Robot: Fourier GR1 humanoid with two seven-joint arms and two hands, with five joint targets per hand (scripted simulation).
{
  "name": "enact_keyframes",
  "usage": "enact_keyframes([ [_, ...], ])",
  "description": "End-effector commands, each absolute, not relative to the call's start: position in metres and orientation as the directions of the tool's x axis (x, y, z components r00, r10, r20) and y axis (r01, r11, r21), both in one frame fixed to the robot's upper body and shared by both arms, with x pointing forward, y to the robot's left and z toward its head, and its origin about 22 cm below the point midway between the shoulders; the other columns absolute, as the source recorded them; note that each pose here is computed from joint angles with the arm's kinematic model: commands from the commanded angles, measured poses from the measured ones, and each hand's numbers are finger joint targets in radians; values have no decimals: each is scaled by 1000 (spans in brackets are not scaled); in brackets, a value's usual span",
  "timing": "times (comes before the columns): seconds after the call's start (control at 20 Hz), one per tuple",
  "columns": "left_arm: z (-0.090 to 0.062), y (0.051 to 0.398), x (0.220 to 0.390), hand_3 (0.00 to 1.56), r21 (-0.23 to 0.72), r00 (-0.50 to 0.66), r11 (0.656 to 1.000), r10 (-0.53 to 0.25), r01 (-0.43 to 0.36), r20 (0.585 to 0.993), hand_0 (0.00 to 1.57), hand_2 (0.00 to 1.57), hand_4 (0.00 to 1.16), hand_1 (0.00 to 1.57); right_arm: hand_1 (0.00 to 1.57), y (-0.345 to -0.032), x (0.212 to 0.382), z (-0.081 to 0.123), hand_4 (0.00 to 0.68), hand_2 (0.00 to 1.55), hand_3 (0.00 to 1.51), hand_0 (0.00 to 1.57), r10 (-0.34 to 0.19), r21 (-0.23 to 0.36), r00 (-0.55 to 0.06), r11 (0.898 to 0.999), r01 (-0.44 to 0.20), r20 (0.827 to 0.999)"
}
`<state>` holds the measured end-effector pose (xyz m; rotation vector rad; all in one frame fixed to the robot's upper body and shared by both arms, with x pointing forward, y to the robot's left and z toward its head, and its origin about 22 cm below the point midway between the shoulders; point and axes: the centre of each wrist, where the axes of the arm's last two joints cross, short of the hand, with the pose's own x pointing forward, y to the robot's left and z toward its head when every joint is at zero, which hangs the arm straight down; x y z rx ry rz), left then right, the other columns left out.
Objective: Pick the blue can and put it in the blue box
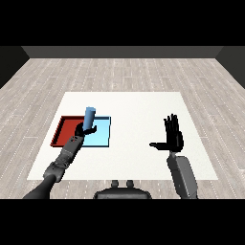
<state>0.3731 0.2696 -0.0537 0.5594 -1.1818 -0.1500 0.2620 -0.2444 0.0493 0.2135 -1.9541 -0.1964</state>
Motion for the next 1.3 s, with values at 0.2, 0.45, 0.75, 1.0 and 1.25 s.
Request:
enact_keyframes([
  [0.2,-72,243,368,991,562,534,824,-445,-71,719,1442,1353,859,1442,0,-231,276,25,0,0,0,0,-257,259,-349,965,-44,901],
  [0.45,-95,248,346,0,519,637,855,-400,0,659,1571,1431,781,1571,0,-248,272,38,0,0,0,0,-248,249,-371,967,-46,895],
  [0.75,-98,263,340,0,561,646,827,-449,37,618,0,0,588,0,0,-248,259,24,0,0,0,0,-276,276,-359,960,-50,892],
  [1.0,-87,256,352,0,630,576,770,-470,-102,669,0,0,0,0,0,-253,268,25,0,0,0,0,-282,275,-369,959,-73,885],
  [1.25,-77,245,360,0,516,335,737,-399,-437,854,0,0,0,0,0,-259,273,45,0,0,0,0,-301,297,-386,952,-71,872],
])
